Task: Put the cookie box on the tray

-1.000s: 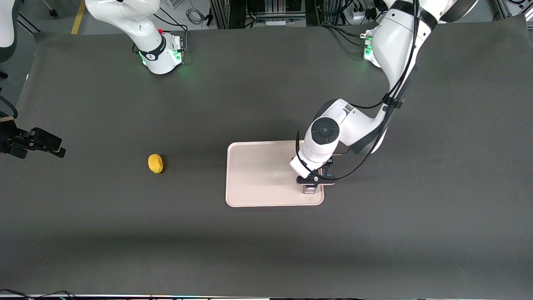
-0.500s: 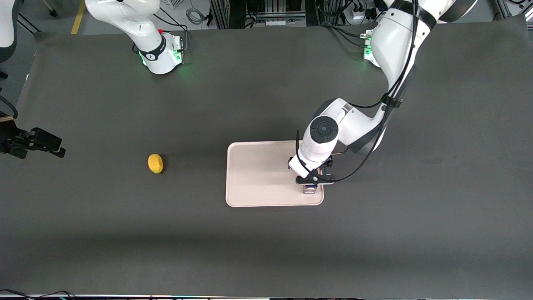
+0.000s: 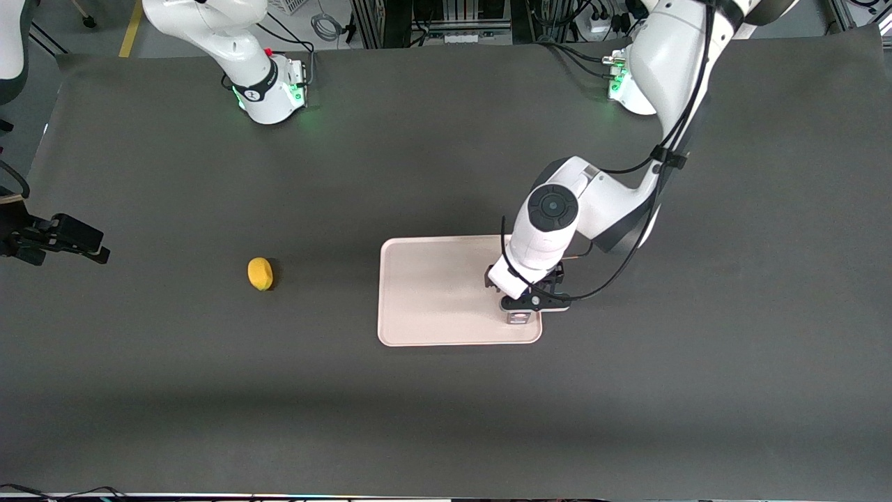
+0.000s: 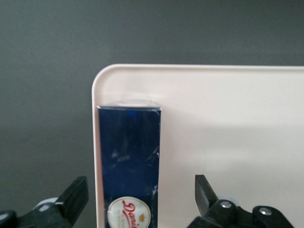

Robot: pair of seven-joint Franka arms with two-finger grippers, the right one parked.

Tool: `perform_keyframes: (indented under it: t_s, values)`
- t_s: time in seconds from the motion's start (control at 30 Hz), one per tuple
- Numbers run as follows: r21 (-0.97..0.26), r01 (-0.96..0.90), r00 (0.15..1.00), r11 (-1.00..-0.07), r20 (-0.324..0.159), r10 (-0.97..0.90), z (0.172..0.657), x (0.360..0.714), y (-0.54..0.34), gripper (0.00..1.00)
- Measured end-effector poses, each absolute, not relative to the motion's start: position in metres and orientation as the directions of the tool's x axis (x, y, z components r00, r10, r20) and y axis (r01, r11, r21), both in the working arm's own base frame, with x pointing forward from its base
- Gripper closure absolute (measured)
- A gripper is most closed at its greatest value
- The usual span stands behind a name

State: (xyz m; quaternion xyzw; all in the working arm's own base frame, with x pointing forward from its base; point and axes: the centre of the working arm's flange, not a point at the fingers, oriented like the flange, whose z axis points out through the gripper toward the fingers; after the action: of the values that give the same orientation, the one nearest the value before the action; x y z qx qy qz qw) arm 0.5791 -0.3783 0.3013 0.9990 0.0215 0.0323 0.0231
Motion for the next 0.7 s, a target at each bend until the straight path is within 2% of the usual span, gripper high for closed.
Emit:
perform_keyframes:
  t_s: [0.27, 0.7]
  values:
    - [0.071, 0.028, 0.995, -0.997, 0.097, 0.035, 0.356, 0.588, -0.359, 0.0]
    - [0.11, -0.003, 0.997, -0.994, 0.073, 0.005, 0.477, 0.609, -0.227, 0.0]
